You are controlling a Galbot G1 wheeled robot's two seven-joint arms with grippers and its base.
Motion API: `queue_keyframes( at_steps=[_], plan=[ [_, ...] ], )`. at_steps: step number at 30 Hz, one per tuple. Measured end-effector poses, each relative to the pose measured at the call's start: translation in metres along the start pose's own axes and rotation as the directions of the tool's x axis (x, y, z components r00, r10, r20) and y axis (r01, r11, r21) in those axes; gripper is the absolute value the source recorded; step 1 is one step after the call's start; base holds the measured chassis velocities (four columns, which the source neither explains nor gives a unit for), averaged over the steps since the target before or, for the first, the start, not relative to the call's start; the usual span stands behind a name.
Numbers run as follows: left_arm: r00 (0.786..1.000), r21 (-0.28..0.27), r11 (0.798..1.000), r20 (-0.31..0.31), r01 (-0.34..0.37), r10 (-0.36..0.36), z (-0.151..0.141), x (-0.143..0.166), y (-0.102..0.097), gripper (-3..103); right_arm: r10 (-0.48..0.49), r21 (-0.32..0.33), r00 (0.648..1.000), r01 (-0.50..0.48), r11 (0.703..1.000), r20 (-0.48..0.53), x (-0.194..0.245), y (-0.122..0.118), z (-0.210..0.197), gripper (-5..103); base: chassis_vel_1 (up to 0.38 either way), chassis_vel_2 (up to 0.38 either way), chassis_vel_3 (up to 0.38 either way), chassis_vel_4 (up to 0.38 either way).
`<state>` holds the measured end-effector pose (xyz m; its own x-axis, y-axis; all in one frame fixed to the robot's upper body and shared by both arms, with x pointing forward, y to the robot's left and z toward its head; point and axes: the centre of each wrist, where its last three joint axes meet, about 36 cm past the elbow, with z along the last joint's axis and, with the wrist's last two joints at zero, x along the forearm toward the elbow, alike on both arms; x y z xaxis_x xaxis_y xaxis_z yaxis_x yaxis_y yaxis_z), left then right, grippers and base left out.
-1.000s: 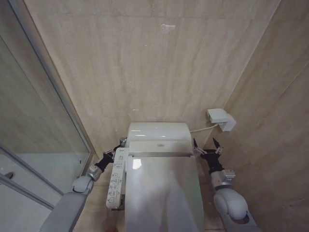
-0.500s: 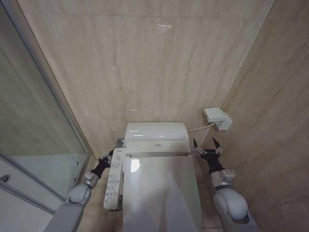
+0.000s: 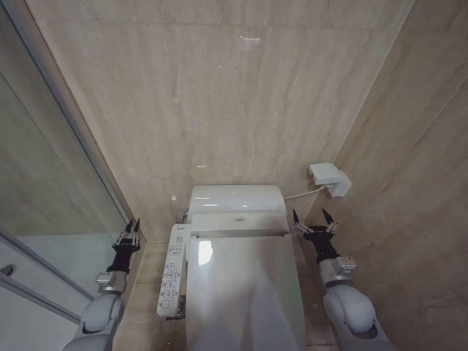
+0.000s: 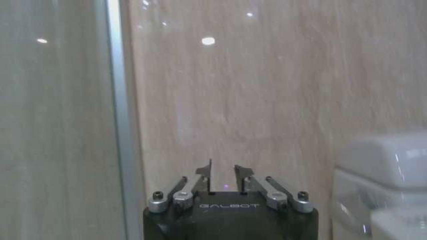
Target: Open the toilet lid, clean the toilet bowl with a toilet brush, close the toilet lid, and flush.
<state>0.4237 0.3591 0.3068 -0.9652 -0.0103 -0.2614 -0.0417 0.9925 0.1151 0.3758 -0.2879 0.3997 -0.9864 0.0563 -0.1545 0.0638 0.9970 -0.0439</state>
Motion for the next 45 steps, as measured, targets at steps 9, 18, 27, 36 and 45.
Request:
queue_keyframes(
  at_steps=[9,18,27,36,45],
  plan=[
    [0.999,0.088,0.996,0.021,0.030,-0.032,-0.071,0.022,-0.025,43,0.000,0.000,1.000,0.000,1.000,0.000,0.000,0.000,0.000,100,0.000,0.000,0.000,0.000],
    [1.000,0.214,0.977,-0.008,-0.002,0.004,-0.118,0.044,-0.052,70,0.000,0.000,1.000,0.000,1.000,0.000,0.000,0.000,0.000,100,0.000,0.000,0.000,0.000],
    [1.000,0.237,0.971,-0.012,-0.024,0.027,-0.116,0.063,-0.069,96,0.000,0.000,1.000,0.000,1.000,0.000,0.000,0.000,0.000,100,0.000,0.000,0.000,0.000],
    [0.999,0.198,0.980,0.000,-0.033,0.034,-0.108,0.073,-0.067,100,0.000,0.000,1.000,0.000,1.000,0.000,0.000,0.000,0.000,100,0.000,0.000,0.000,0.000],
    [0.999,0.194,0.981,0.003,-0.032,0.032,-0.107,0.076,-0.067,100,0.000,0.000,1.000,0.000,1.000,0.000,0.000,0.000,0.000,100,0.000,0.000,0.000,0.000]
  ],
)
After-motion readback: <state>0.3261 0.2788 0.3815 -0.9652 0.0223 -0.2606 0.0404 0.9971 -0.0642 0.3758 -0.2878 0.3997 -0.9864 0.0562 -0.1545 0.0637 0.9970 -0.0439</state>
